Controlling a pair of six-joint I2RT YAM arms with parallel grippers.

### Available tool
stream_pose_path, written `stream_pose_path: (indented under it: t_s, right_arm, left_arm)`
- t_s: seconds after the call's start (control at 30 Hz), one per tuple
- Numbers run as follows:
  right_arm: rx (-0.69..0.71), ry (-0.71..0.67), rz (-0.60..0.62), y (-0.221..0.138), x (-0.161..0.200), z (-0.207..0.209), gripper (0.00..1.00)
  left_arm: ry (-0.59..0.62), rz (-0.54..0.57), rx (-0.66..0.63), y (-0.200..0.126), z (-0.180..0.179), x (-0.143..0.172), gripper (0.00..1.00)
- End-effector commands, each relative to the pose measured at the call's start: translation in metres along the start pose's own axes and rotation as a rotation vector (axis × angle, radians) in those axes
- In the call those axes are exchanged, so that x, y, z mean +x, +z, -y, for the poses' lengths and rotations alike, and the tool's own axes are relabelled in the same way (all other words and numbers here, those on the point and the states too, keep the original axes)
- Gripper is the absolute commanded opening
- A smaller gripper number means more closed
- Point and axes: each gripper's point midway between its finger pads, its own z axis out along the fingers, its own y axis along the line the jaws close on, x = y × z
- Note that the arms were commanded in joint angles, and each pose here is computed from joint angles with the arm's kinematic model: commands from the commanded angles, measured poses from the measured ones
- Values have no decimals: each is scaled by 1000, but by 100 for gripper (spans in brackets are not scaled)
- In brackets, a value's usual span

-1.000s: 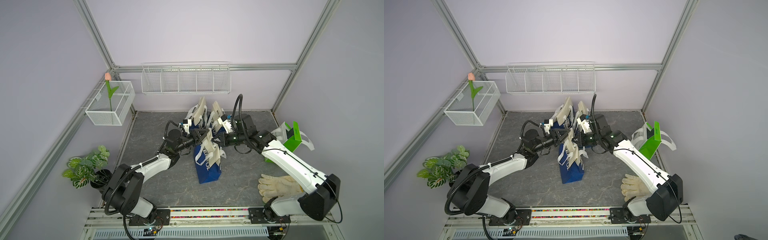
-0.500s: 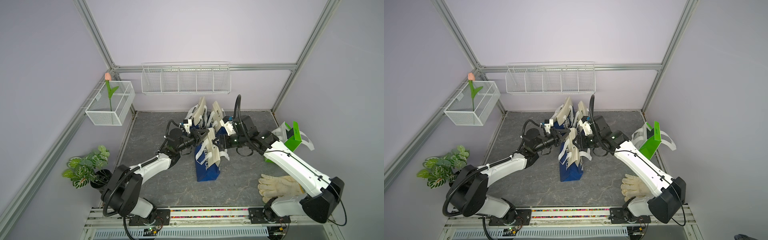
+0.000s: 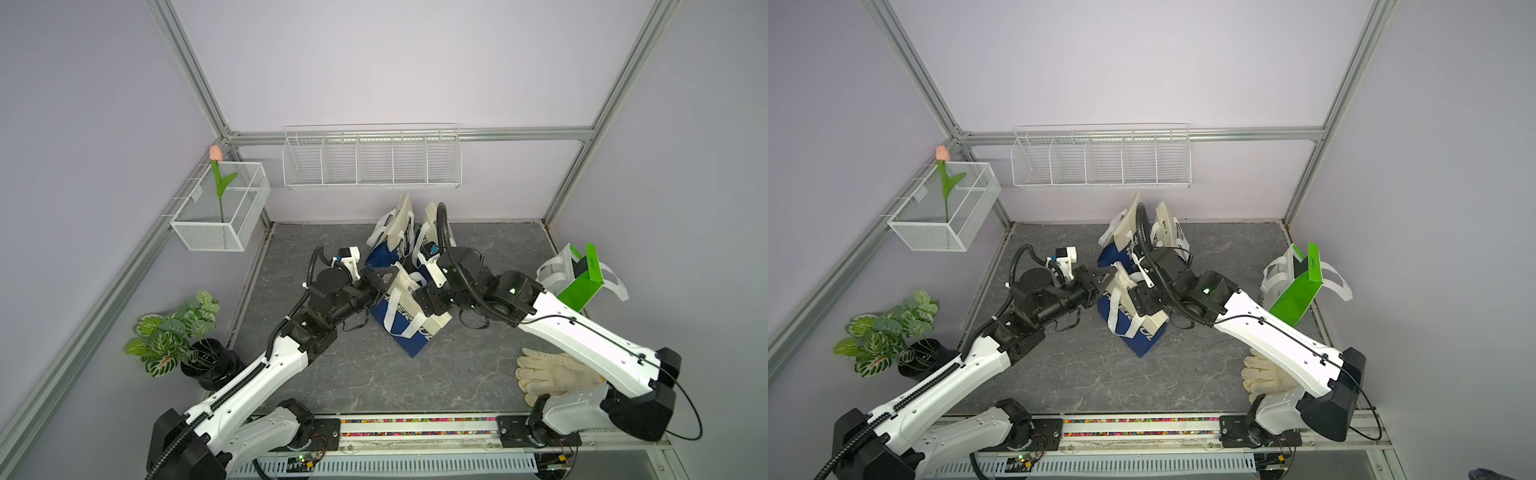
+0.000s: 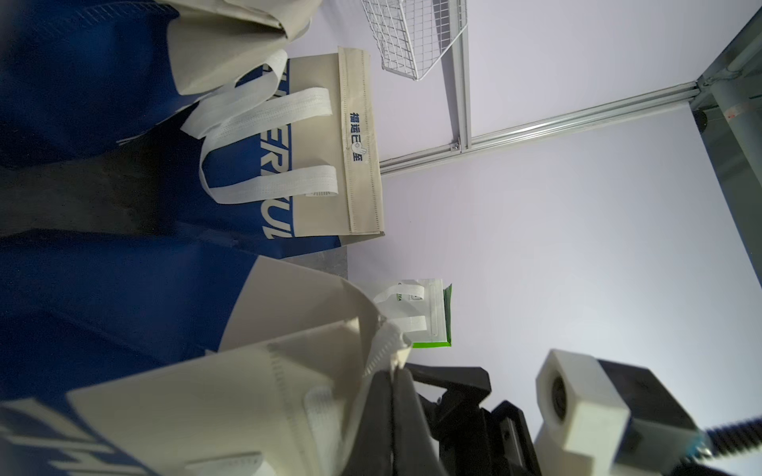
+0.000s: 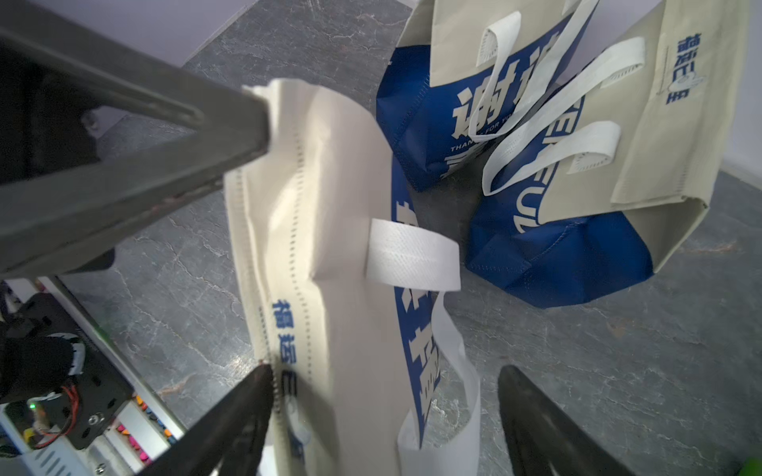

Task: Open the takeout bag
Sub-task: Open the takeout bag at the center of the board.

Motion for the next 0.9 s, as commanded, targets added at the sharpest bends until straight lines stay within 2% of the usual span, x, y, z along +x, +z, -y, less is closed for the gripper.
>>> stream_pose_path:
  t_s: [0.0,0.07,0.23,0.4,0.53,0.67,0.73,0.87]
  right_arm:
    - [145,-78,132,-11,-23,11,92]
    - [182,-112,147,-7,-26,6,92]
    - [158,-162,185,0,-36,-16,94]
    - [138,-212,228,2,-39,-40,100]
    - [196,-201,214,12,-36,-38,98]
    - [378,-159,195,13,-36,-11,93]
    - [398,-140,186,14,-35,-4,88]
    - [384,-108,151,22,-24,7,70]
  left_arm:
    - [-23,40,-17,-10,1,-4,0]
    - [-23,50,-6,-15,8,-6,0]
    - [-23,69,12,-25,19,-8,0]
    - [-45,77,18,-28,17,-8,0]
    - [-66,75,30,-27,16,-7,0]
    - [-71,77,44,-30,20,-7,0]
    - [-71,79,56,-32,24,-8,0]
    - [-79,78,77,-37,29,-7,0]
